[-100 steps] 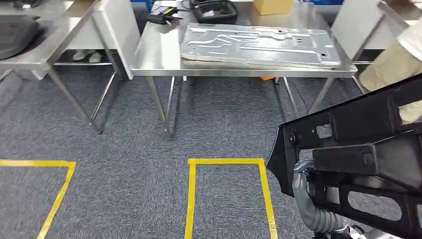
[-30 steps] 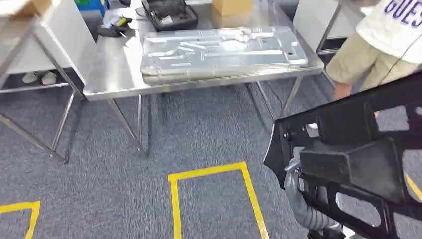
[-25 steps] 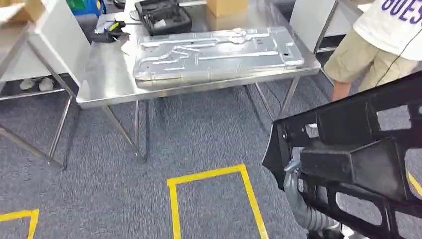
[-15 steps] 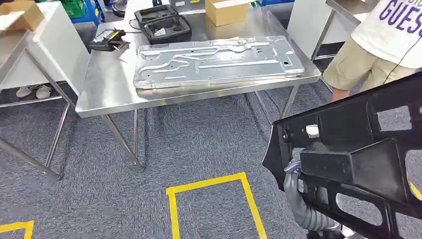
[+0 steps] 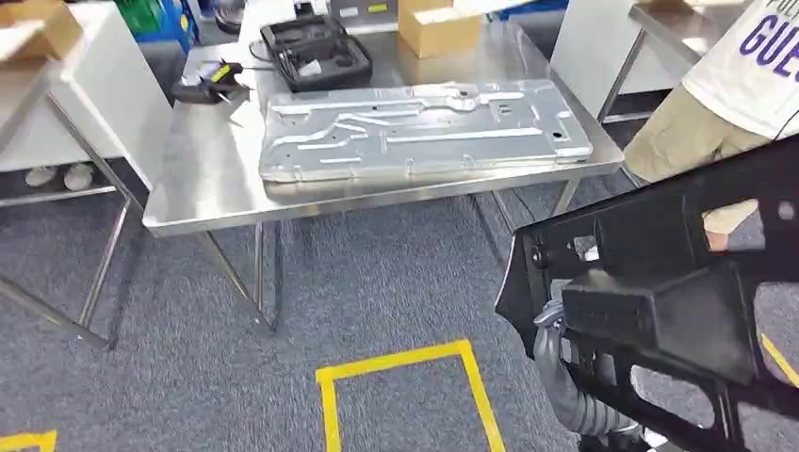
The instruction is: Take the parts from the cabinet and place them on the table.
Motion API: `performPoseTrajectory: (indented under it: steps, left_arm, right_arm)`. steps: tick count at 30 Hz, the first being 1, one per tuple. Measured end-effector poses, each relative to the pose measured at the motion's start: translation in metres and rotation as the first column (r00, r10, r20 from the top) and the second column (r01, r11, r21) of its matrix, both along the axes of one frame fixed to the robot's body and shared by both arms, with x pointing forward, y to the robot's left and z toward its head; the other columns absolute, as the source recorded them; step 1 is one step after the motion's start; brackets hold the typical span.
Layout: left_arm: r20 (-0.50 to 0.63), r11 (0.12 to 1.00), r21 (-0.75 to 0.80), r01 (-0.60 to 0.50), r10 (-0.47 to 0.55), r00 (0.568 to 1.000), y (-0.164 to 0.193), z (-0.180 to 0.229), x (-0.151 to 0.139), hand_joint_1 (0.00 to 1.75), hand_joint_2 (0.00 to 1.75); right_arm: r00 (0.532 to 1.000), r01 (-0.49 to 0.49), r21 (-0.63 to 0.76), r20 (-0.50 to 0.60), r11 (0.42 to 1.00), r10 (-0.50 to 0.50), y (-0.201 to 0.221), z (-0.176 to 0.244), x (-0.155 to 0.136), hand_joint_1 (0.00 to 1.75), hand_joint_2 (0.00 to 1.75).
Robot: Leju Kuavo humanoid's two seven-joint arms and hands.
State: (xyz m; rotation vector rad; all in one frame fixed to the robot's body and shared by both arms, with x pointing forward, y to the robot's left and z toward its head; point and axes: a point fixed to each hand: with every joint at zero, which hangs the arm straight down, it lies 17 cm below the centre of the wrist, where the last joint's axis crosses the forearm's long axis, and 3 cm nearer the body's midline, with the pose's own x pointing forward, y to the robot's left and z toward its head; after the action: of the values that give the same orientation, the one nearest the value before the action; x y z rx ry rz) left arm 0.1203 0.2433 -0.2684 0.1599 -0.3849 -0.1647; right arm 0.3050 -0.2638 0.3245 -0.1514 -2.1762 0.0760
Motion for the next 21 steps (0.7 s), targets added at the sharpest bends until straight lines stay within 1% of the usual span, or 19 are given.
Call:
performPoseTrajectory:
  steps: [6,9,13,21]
  left_arm:
    - [0.008,1.0,0.001,-0.002,0.002,1.0,0.001,0.001,0.005,0.0,1.75]
    - [0.027,1.0,-0.002,-0.005,0.005,1.0,0.0,0.003,0.016,0.0,1.75]
    - [0.016,1.0,-0.002,-0.007,0.007,1.0,0.0,0.002,0.009,0.0,1.75]
    - [0.012,1.0,0.0,-0.007,0.007,1.0,0.001,0.002,0.008,0.0,1.75]
  right_arm:
    - [1.0,-0.001,0.0,0.006,1.0,0.001,0.0,0.002,0.0,1.75,1.75]
    - [1.0,-0.002,0.0,0.005,1.0,0.002,0.001,0.001,0.0,1.75,1.75]
    - [1.0,-0.002,0.0,0.005,1.0,0.002,0.001,0.001,0.0,1.75,1.75]
    - [1.0,-0.002,-0.001,0.01,1.0,0.002,0.001,0.003,0.0,1.75,1.75]
